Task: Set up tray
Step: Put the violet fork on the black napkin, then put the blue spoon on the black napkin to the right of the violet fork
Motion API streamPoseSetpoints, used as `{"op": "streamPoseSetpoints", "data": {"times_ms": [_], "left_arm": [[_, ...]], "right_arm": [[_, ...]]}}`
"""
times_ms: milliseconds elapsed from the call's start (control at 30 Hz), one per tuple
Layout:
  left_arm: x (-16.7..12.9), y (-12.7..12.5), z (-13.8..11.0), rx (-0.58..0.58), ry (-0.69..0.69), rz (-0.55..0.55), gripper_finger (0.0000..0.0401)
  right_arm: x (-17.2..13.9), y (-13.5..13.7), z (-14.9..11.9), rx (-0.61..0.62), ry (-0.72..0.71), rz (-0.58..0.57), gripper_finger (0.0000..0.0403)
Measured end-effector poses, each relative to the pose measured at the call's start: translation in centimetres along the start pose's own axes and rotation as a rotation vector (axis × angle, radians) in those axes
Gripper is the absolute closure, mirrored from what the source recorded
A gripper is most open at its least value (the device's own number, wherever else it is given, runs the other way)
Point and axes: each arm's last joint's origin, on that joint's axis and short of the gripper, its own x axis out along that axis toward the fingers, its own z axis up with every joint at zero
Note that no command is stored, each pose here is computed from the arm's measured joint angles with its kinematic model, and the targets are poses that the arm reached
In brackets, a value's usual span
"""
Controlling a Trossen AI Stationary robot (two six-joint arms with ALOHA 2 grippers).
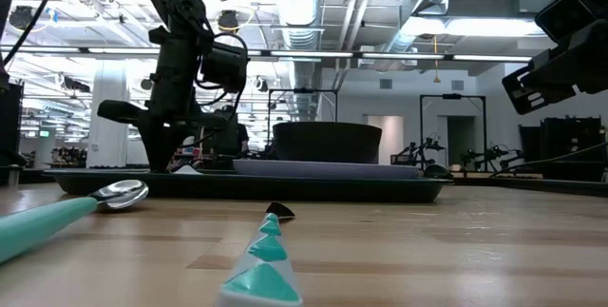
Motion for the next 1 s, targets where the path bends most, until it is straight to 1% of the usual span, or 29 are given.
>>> {"op": "streamPoseSetpoints", "data": {"times_ms": [200,700,833,900,1000], "left_arm": [[0.0,0.0,0.0,0.0,-0.012,0.005,0.0378],[0.0,0.0,0.0,0.0,-0.017,0.007,0.0376],[0.0,0.0,0.1,0.001,-0.025,0.01,0.0375],[-0.3,-0.2,0.1,0.019,-0.04,0.006,0.0375],[-1.6,-1.1,0.0,0.084,-0.071,-0.009,0.0375]], "right_arm": [[0.0,0.0,0.0,0.0,0.0,0.0,0.0349],[0.0,0.0,0.0,-0.001,0.0,0.0,0.0349],[0.0,0.0,0.0,-0.017,0.0,0.0,0.0349],[0.0,0.0,0.0,-0.023,0.0,0.0,0.0349],[0.0,0.0,0.0,-0.023,0.0,-0.001,0.0349]]}}
